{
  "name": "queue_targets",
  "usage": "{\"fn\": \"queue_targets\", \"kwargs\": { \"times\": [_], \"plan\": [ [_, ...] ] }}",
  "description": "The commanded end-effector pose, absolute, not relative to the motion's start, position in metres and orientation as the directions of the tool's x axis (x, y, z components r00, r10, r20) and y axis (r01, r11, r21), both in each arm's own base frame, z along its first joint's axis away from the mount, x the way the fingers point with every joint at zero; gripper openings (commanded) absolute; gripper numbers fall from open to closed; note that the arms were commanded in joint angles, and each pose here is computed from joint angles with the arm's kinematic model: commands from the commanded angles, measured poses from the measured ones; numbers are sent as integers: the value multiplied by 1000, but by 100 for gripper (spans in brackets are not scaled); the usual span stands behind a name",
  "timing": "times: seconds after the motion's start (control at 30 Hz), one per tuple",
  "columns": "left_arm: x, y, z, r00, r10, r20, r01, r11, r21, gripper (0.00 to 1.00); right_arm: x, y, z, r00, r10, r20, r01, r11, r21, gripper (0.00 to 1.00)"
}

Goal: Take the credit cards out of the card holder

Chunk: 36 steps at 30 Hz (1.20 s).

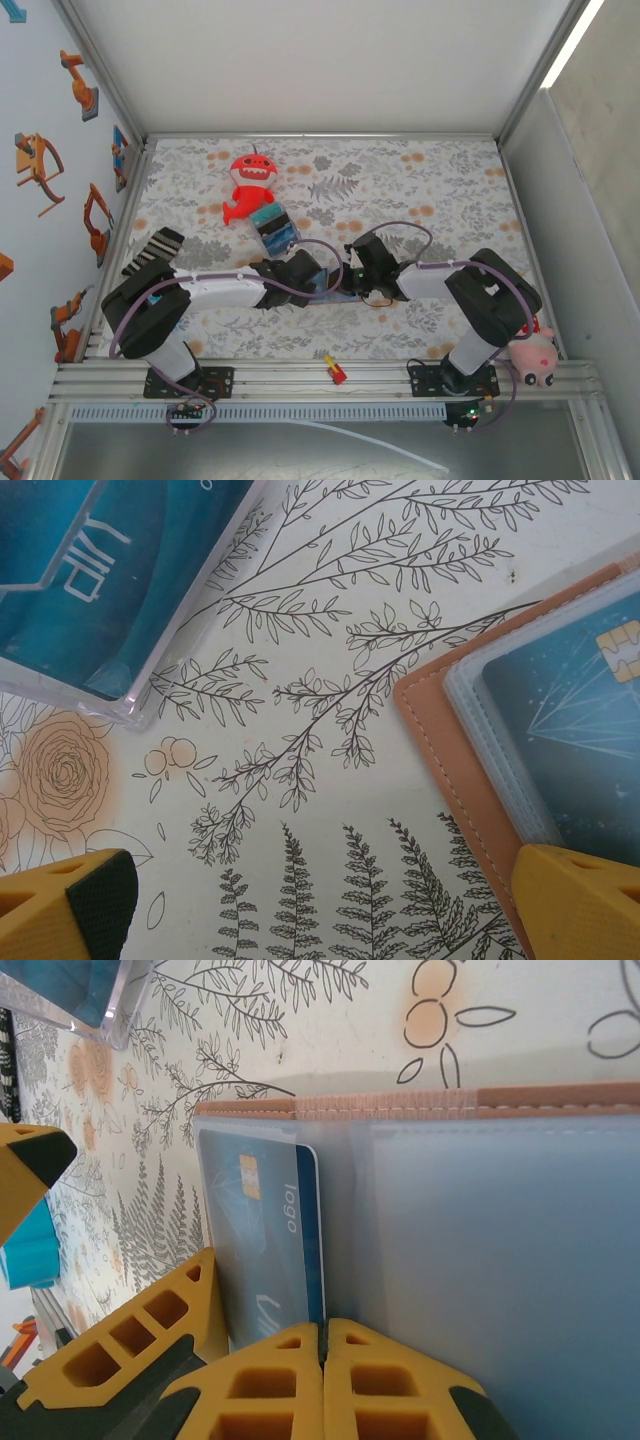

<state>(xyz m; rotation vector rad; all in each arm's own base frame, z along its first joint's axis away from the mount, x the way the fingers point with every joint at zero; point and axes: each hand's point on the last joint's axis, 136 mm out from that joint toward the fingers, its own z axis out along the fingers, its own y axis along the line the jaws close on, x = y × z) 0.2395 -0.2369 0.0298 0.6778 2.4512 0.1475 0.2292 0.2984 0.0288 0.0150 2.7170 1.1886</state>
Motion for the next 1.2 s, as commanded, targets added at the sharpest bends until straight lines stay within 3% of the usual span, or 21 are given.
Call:
{"fn": "queue_targets", "kwargs": {
  "times": [0.0,0.57,1.17],
  "plan": [
    [235,-242,26,-698,522,-490,460,851,253,97,222,301,36,-986,56,-158,-82,660,747,0],
    [237,-237,30,-680,541,-495,461,840,285,97,231,269,32,-979,32,-203,-99,792,603,0],
    [247,-256,64,-584,550,-597,504,822,265,97,235,265,44,-973,23,-229,-119,802,585,0]
  ]
}}
